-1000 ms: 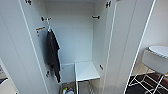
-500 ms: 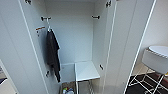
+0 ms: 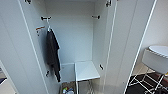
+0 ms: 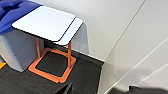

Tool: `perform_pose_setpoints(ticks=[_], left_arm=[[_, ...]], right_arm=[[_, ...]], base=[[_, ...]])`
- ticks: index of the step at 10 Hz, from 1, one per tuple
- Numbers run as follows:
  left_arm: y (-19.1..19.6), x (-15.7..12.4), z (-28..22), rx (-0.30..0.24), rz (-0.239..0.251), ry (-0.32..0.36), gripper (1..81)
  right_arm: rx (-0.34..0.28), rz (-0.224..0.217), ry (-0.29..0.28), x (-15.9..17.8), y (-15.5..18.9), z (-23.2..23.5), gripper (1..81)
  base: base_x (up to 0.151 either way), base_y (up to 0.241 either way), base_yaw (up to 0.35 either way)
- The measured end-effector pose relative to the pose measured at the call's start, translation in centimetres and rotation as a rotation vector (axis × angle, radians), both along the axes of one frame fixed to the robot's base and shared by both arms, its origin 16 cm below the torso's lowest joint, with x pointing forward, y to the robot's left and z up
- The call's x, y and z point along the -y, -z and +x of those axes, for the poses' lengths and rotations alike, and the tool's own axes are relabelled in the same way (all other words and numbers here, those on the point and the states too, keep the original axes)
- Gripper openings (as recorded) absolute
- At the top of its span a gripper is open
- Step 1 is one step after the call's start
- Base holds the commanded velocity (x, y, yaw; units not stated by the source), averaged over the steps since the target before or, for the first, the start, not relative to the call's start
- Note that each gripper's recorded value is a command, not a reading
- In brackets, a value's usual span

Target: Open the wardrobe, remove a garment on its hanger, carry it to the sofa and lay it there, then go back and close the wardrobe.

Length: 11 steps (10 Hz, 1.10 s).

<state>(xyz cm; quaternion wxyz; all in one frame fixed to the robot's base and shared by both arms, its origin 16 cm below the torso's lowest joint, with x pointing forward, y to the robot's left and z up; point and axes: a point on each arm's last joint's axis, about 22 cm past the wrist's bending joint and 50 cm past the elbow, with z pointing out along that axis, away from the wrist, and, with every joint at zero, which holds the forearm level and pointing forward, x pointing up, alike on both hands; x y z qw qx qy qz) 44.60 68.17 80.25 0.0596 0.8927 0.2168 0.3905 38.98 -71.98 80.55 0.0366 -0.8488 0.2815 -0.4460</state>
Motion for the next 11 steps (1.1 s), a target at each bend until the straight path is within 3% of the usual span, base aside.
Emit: perform_pose_setpoints(ticks=[1,3,8,9,11], left_arm=[[-0.6,0.8,1.8,0.019,-0.012,-0.003,81.1],[-1.2,2.8,5.3,0.034,-0.043,-0.013,81.1],[4.9,19.9,10.9,-0.068,-0.205,0.129,81.1],[5.8,21.3,11.1,-0.092,-0.213,0.136,81.1],[8.2,24.7,10.8,-0.145,-0.226,0.160,81.1]], right_arm=[[0.016,0.010,0.012,-0.2,-1.1,1.8,81.1],[0.049,0.106,-0.010,-5.4,-0.9,6.6,81.1],[0.061,0.378,-0.116,-21.3,2.1,12.8,81.1],[0.037,0.457,-0.144,-25.8,3.7,12.5,81.1],[0.010,0.538,-0.191,-31.0,5.7,11.1,81.1]], base=[[0.000,0.000,0.000],[0.000,0.000,0.000],[0.000,0.000,0.000],[0.000,0.000,0.000],[0.000,0.000,0.000]])
